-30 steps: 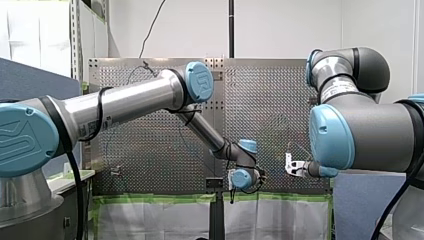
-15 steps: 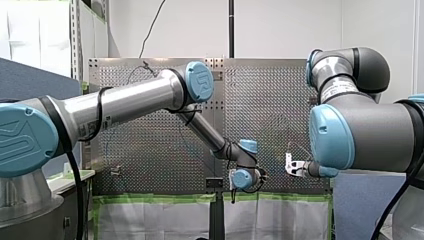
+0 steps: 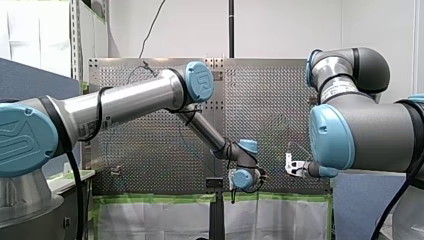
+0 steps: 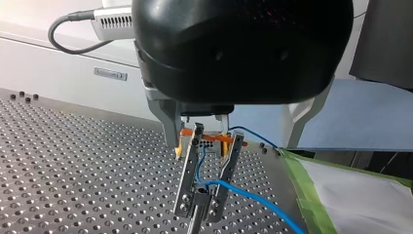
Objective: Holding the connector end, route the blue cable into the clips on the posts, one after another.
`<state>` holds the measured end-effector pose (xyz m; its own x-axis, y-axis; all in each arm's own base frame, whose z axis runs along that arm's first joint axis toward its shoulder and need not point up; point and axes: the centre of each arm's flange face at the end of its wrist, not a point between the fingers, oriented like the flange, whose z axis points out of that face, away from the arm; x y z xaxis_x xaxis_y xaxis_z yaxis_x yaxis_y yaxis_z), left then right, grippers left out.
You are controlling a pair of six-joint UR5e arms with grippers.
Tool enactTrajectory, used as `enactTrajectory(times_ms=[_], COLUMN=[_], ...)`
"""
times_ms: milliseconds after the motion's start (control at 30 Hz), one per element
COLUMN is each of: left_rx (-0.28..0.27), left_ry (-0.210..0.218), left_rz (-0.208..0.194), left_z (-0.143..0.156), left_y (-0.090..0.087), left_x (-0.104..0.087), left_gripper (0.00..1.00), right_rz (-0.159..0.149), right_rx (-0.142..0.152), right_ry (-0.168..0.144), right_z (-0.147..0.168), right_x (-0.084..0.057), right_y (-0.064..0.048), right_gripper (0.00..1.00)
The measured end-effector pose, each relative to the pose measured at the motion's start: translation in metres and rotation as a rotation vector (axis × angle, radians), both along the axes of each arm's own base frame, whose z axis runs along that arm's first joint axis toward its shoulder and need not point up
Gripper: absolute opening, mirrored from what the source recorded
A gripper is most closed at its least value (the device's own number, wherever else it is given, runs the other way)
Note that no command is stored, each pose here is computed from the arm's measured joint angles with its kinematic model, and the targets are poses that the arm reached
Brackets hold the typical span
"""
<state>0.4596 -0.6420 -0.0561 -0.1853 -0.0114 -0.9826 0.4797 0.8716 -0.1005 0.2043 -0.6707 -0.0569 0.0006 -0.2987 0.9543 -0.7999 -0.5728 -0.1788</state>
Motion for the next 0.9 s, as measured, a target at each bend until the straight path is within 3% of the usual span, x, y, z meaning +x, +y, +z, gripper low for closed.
enactTrajectory(times_ms=[233, 433, 667, 900], left_rx=[0.003, -0.028, -0.076, -0.140], left_ry=[-0.017, -0.053, -0.103, -0.144], left_rz=[-0.001, -0.013, -0.005, 0.013], left_z=[0.020, 0.047, 0.081, 0.113], left_y=[-0.008, -0.012, -0.007, 0.005], left_x=[-0.011, -0.022, -0.026, -0.024], left_gripper=[1.00, 1.00, 1.00, 1.00], right_rz=[0.000, 0.000, 0.000, 0.022], right_rx=[0.001, 0.001, 0.004, 0.010], right_ry=[0.000, 0.000, -0.006, -0.021], right_z=[0.000, 0.000, 0.000, 0.000], right_x=[0.000, 0.000, 0.000, 0.003], right_y=[0.000, 0.000, 0.000, 0.002], right_gripper=[0.00, 0.00, 0.00, 0.00])
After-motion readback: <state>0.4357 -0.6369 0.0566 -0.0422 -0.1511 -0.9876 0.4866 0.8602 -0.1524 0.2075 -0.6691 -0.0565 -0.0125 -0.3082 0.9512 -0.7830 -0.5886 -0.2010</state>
